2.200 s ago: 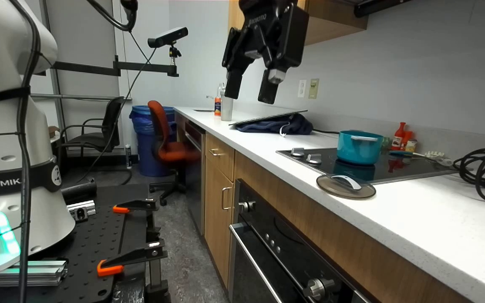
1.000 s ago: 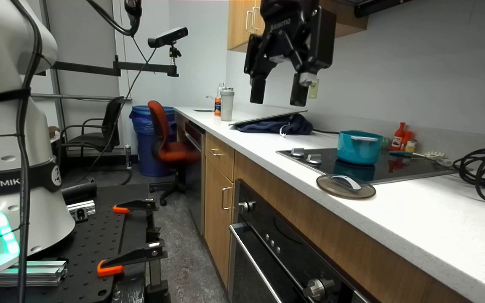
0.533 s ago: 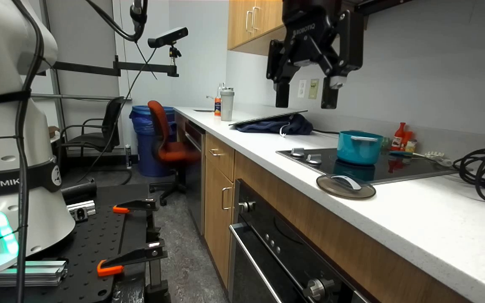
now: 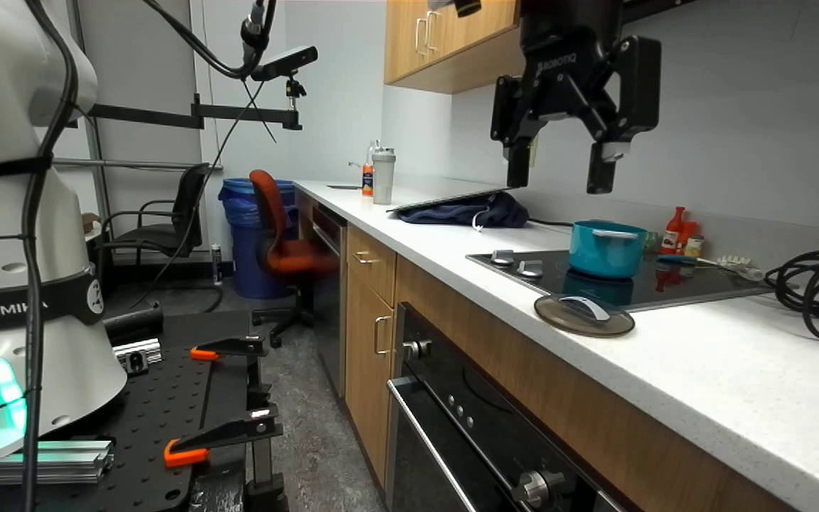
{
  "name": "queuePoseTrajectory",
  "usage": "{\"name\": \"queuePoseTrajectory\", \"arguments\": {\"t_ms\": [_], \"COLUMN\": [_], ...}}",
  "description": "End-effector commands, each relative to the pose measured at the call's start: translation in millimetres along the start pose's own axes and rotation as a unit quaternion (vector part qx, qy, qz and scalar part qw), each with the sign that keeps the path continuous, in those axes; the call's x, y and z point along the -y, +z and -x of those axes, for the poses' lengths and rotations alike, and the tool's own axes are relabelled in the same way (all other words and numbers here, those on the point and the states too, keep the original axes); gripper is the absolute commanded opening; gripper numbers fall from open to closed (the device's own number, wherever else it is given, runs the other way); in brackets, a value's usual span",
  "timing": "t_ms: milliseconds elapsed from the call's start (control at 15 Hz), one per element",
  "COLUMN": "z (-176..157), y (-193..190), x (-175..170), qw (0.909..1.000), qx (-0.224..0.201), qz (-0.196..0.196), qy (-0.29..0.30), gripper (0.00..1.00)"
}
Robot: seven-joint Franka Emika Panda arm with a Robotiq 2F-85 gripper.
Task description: Pick up the lid and place it on top of the blue pot.
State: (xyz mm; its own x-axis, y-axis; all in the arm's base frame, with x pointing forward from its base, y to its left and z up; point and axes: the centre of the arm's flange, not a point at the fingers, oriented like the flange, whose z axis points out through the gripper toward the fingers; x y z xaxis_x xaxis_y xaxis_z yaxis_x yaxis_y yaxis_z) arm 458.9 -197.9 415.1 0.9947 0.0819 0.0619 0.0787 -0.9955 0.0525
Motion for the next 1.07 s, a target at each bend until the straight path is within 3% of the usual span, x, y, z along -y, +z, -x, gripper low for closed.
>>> {"name": "queuePoseTrajectory", "arguments": {"t_ms": [0,267,333,1000], "z": [-28.4,-39.7,-25.8,-32.1], "y": [0.2,0.9,1.3,3.9], "x": [-17.2,-22.3,-10.9,-13.7], "qw": [0.9999,0.9999,1.0000,0.9997], "qx": [-0.010,-0.004,-0.002,0.010], "qz": [0.000,0.009,0.009,0.015], "qy": [0.005,-0.003,0.002,-0.016], "gripper": [1.00,1.00,1.00,1.00]}}
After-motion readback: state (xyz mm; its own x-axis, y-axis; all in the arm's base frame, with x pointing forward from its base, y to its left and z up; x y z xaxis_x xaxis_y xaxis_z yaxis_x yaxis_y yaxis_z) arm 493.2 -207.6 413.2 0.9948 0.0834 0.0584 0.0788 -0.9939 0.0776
